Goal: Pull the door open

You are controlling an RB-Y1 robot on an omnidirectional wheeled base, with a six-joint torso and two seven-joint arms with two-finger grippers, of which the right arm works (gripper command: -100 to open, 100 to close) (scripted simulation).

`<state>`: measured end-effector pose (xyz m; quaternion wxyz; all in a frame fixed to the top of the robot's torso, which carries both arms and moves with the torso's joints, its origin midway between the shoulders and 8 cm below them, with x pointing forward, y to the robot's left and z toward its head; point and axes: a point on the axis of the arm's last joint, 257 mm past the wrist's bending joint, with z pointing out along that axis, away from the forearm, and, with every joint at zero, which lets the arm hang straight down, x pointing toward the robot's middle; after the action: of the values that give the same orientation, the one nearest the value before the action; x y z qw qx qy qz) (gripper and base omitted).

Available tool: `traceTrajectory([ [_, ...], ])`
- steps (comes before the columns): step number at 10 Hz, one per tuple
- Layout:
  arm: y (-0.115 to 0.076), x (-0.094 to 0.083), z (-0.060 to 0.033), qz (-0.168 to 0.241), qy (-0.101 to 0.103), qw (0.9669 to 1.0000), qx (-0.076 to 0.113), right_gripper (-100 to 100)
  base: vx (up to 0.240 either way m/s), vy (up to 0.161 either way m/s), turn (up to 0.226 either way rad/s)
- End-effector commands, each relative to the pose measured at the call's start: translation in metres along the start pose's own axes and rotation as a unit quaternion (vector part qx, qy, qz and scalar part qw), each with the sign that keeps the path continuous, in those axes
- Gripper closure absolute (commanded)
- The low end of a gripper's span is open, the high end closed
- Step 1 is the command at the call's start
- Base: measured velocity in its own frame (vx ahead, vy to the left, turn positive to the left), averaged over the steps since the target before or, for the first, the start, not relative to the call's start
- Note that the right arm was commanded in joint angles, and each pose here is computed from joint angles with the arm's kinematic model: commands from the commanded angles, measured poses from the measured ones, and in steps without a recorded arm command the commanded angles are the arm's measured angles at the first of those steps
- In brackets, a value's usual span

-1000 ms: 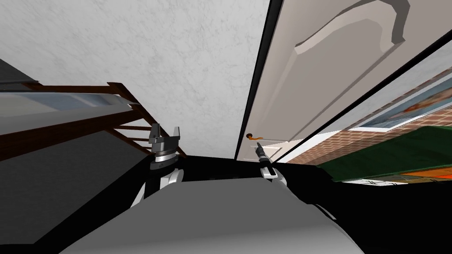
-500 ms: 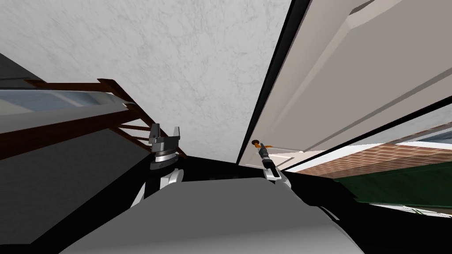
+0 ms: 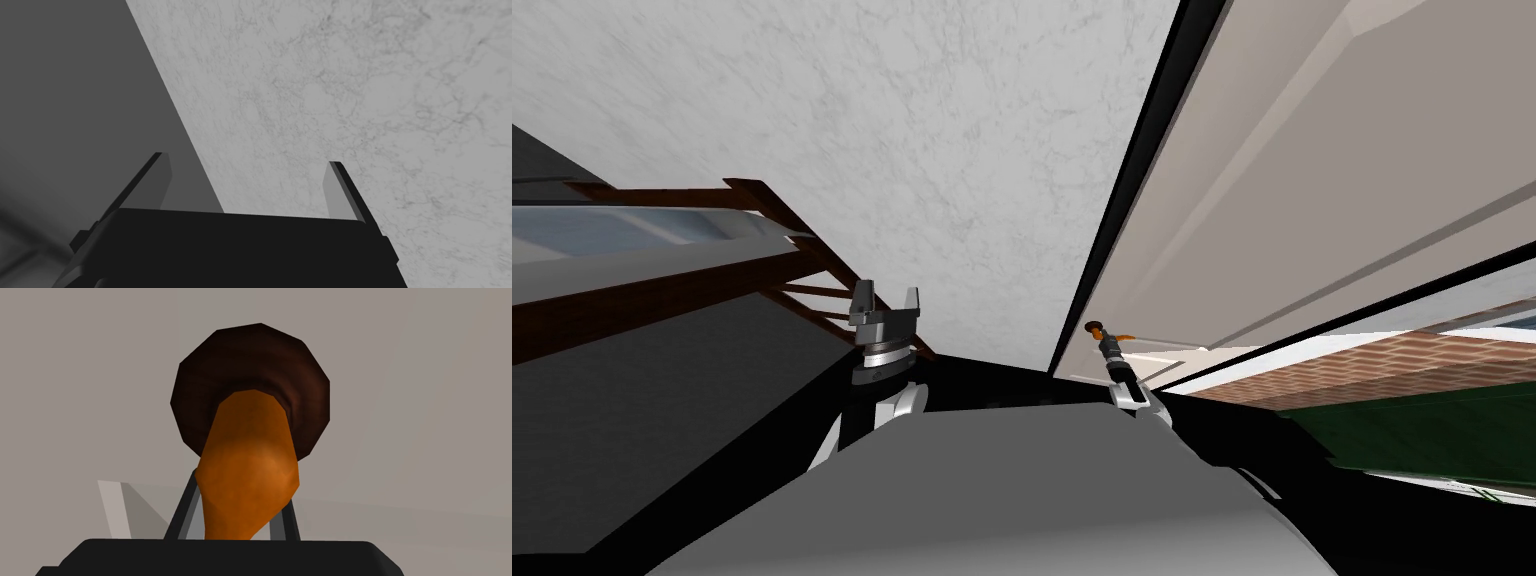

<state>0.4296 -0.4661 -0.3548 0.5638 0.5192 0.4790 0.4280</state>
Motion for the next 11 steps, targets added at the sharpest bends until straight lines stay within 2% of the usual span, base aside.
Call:
traceTrajectory([
  [1,0.000,0.000,-0.0001,-0.001,0.000,1.0000,-0.001,100,-0.014,-0.001,0.003],
  [3,0.000,0.000,-0.0001,-0.001,0.000,1.0000,-0.001,100,-0.003,0.000,-0.001],
  [4,-0.001,0.000,-0.0059,-0.001,0.009,1.0000,0.000,100,-0.122,-0.035,0.120],
  [11,0.000,0.001,-0.0270,-0.003,0.049,0.9988,-0.005,100,-0.205,-0.053,0.120],
])
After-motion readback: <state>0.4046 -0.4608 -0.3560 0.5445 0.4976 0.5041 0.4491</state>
